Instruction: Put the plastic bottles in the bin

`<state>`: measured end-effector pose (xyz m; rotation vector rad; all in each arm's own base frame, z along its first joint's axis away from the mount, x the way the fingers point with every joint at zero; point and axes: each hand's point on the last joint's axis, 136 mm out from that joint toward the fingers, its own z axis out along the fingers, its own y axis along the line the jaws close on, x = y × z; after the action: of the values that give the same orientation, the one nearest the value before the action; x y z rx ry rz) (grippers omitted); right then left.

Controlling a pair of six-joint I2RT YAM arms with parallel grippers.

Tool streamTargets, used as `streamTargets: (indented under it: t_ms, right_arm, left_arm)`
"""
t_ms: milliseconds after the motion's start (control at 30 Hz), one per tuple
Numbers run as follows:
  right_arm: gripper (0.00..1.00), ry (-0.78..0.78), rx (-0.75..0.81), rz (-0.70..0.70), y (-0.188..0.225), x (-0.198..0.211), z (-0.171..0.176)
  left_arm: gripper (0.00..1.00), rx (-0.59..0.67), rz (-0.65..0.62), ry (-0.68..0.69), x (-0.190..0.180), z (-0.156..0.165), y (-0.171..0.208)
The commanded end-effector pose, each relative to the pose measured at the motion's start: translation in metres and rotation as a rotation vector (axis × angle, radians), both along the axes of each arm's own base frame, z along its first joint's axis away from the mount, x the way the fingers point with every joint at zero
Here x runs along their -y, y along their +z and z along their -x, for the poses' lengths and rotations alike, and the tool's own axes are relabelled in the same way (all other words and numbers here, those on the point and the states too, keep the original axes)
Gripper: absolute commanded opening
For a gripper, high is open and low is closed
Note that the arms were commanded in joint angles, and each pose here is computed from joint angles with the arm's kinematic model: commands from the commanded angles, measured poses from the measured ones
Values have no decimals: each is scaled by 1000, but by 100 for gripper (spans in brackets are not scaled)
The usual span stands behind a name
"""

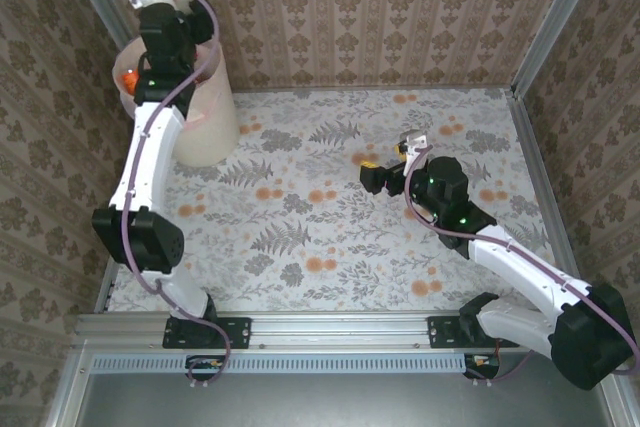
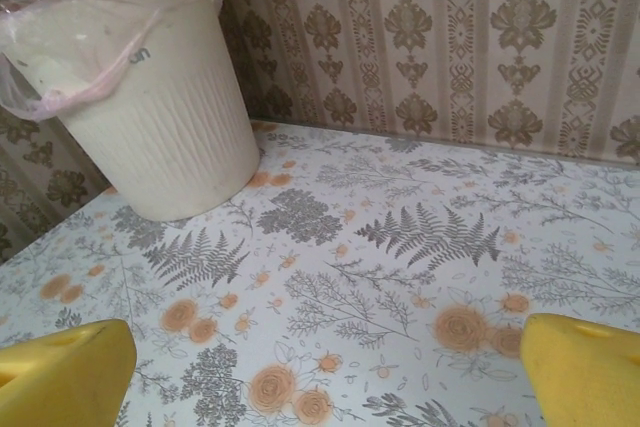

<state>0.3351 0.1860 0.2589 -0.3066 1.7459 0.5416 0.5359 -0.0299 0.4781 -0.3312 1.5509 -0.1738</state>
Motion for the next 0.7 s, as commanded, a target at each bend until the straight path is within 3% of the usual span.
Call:
streamTargets:
  t_ms: [0, 400, 533, 667]
  right_arm:
    - [100, -34, 1, 8, 0, 6, 1]
    - [100, -60, -15, 29, -6, 13, 3]
    - [100, -64, -20, 40, -8, 13, 3]
    - [100, -68, -21, 44, -9, 14, 3]
  left_arm:
    - [67, -35, 74, 90, -28, -9, -5]
    - [71, -215, 227, 277, -72, -49, -75]
    - [94, -252, 282, 303, -79, -55, -88]
    - [100, -238, 293, 317, -82, -50, -79]
